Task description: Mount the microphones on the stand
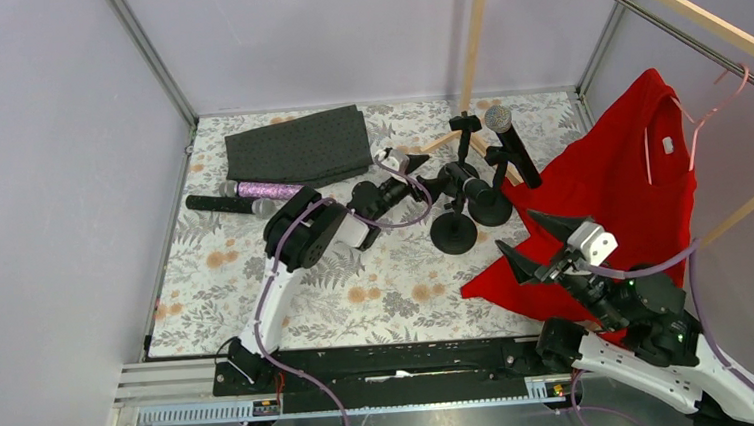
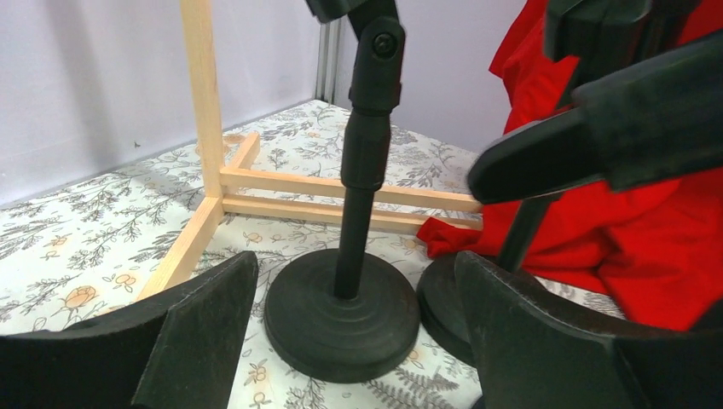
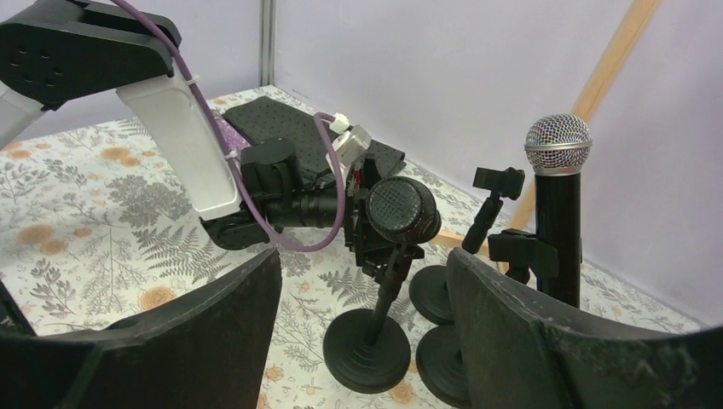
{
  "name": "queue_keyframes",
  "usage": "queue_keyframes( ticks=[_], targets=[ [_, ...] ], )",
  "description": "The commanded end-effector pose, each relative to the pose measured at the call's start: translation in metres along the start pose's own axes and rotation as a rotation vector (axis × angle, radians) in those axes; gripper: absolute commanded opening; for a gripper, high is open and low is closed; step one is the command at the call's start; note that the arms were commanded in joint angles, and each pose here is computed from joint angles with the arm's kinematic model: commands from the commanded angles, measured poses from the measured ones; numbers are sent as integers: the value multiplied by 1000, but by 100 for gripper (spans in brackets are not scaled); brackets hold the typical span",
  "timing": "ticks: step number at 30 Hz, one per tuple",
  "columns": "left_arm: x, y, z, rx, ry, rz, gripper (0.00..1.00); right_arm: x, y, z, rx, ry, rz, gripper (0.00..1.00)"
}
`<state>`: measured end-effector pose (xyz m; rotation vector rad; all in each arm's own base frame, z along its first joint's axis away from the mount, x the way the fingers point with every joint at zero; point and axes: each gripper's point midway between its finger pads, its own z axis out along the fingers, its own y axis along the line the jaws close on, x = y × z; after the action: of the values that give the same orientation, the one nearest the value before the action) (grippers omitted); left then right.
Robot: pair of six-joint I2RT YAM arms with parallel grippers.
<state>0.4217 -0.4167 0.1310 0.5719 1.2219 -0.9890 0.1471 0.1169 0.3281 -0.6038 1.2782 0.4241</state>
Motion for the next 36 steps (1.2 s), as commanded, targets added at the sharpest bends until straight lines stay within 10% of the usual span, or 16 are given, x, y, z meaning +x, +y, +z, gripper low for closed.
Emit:
queue_keyframes(
  ticks=[1,17,36],
  targets=[
    [-24,-2,21,92,-134,43,88,-5,-7,4,31,4,-44,77],
    [-3,15,73,149,-221,18,81,6,-8,7,40,50,-94,78],
    [12,5,97,208,-221,-11,37,9,-16,-2,70,52,-88,78]
  ],
)
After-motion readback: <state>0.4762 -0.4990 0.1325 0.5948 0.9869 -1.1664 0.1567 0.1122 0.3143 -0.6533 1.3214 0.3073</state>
